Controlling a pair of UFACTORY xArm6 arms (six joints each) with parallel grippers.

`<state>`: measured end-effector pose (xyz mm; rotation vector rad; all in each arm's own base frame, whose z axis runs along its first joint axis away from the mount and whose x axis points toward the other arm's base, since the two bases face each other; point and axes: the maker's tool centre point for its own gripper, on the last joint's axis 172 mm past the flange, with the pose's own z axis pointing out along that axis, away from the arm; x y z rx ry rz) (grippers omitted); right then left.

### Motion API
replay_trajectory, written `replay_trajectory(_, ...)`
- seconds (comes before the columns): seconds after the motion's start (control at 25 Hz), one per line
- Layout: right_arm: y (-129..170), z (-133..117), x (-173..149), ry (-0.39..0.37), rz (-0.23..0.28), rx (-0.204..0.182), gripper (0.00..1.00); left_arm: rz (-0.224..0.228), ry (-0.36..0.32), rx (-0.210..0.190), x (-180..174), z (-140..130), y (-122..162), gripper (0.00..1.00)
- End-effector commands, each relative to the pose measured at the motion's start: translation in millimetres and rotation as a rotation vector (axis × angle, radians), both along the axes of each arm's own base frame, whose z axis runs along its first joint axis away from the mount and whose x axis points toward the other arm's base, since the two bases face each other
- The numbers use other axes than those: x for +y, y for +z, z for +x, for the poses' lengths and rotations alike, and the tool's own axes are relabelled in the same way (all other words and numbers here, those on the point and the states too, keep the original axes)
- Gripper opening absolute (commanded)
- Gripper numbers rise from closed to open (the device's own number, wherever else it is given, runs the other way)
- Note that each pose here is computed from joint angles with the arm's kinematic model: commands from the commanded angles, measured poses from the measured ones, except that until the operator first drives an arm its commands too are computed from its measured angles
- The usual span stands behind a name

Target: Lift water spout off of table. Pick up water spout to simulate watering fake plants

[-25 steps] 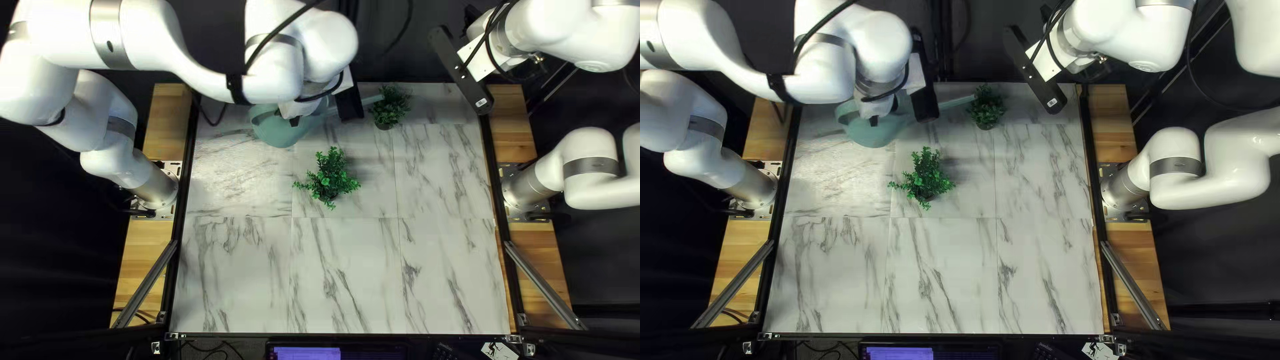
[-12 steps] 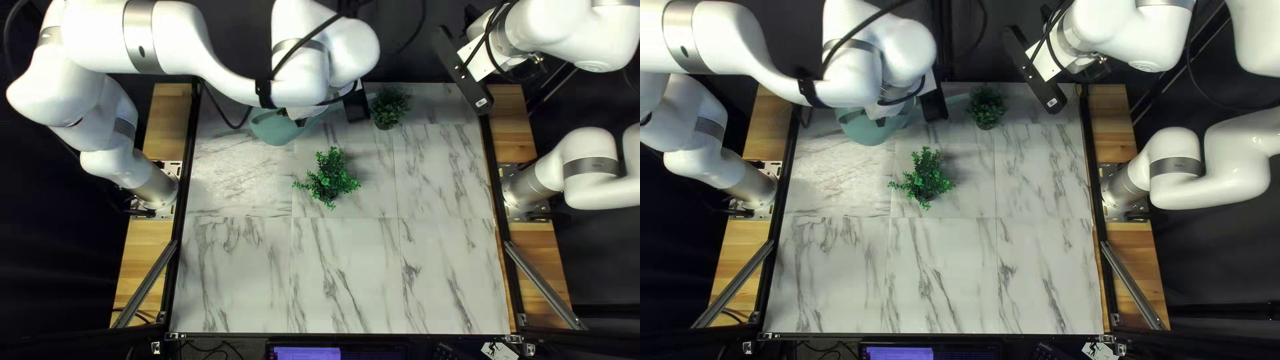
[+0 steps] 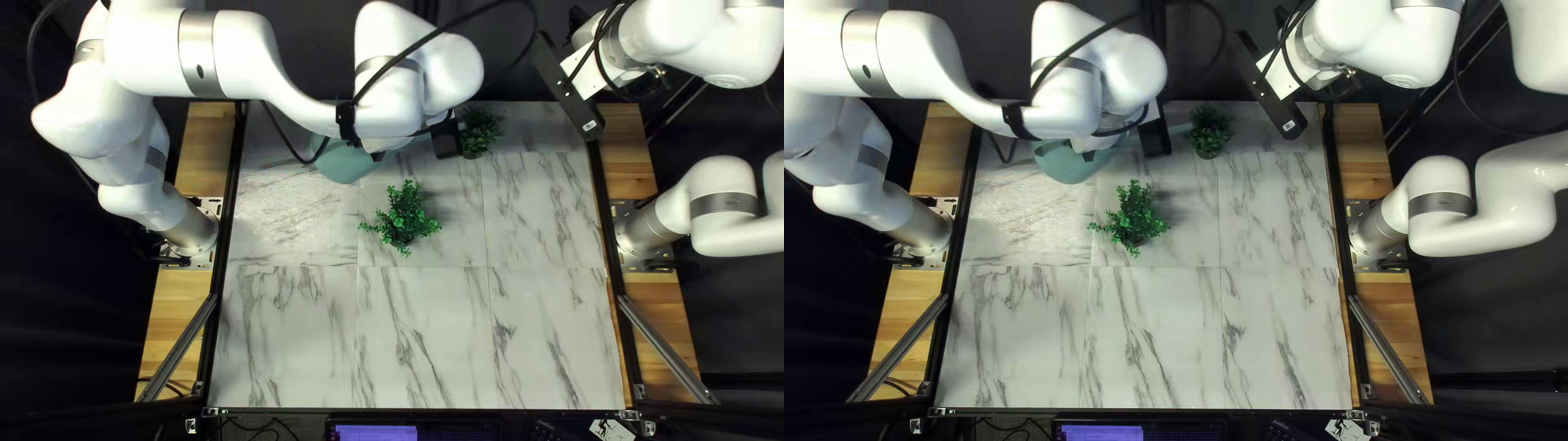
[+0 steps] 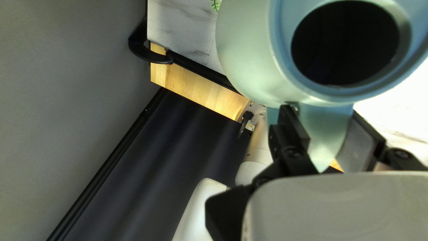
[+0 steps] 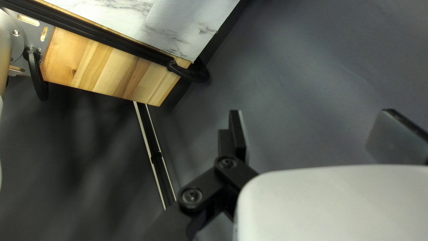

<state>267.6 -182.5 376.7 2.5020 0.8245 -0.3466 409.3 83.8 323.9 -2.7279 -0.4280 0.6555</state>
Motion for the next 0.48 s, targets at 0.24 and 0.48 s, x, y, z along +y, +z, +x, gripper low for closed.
replay_trajectory(0.24, 0.0, 0.0, 0.0, 0.000, 0.000, 0.000, 1.00, -0.004, -0.006, 0.007, -0.4, 2.5, 2.8, 0.00)
replay_trajectory(0.48, 0.0, 0.0, 0.0, 0.000, 0.000, 0.000, 1.00, 0.000, -0.003, 0.012, 0.9, 3.0, 2.9, 0.00)
